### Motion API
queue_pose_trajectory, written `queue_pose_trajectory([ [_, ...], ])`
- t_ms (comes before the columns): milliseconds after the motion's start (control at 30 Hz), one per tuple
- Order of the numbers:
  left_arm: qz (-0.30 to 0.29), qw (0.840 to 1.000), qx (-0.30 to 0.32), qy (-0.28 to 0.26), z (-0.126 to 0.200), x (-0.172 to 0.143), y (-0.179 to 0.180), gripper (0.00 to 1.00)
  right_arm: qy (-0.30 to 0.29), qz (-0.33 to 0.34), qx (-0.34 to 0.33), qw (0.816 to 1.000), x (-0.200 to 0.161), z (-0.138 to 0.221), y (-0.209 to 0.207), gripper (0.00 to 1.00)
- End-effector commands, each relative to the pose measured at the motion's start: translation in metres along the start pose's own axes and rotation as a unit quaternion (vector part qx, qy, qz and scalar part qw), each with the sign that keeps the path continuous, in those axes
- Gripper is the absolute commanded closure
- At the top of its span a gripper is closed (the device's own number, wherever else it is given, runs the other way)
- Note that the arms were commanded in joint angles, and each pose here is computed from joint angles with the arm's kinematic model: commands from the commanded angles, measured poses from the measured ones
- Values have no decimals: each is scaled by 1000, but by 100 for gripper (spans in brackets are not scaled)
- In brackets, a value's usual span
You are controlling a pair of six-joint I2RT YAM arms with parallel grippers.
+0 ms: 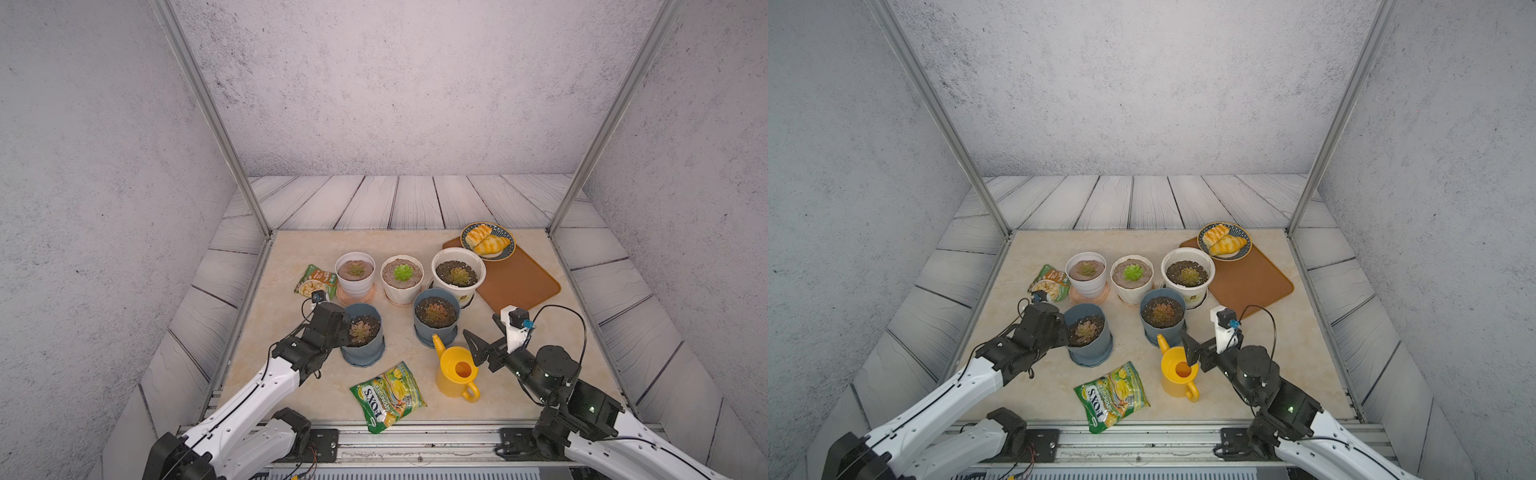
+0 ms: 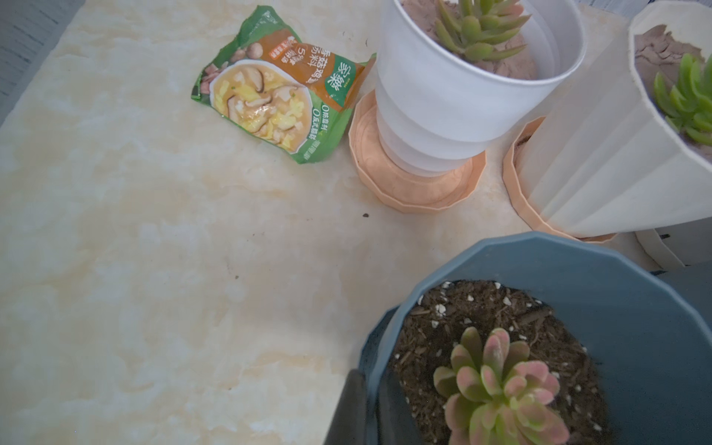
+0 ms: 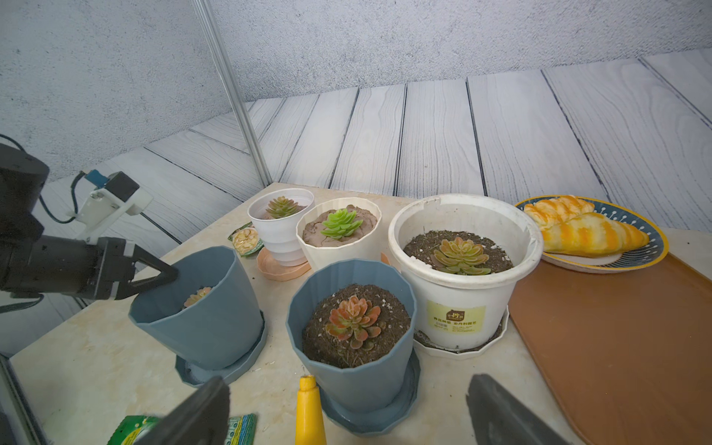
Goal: Water the succulent around the soil edge
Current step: Move the pot to the center of the board, then pick up the watering can from the center of the board.
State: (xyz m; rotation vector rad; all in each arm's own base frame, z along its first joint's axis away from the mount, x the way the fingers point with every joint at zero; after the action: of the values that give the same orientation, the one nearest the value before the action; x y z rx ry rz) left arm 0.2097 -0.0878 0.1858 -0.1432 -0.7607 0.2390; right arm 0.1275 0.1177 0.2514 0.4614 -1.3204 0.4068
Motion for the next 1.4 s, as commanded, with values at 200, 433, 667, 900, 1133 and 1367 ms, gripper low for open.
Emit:
queue_pose_trajectory([
  [200,-13,1000,-26,10,-23,28,-35,100,-5,5,-19,1000,0,-1,-3,0],
  [433,-44,998,-33,19,-27,38,-55,98,-3,7,-18,1000,-1,-1,-3,0],
  [667,-56,996,-56,34,-26,34,-63,86,6,9,-25,1000,-1,-2,-3,0],
  [900,-65,993,-95,5,2,46,-64,71,42,16,-31,999,-4,-9,-2,0],
  [1133,-48,981,-174,-65,52,48,-50,57,111,-5,-5,994,-7,5,0,1],
  [1367,-62,953,-286,-80,57,20,-47,50,207,-64,65,974,-34,23,8,17],
])
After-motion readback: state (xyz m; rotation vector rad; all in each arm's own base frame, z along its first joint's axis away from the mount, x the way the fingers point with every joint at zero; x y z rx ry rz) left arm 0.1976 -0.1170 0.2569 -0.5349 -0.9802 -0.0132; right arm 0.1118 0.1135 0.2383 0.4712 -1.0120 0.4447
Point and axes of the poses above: each gripper's point midway between its finger pads, its own z axis back along the fingers, its own y axis along the line the jaws close on, x = y × z, the point moved 9 cm from there along z, back along the fingers, and after that the axes turned 4 degrees about z, right-handed, at the moved point
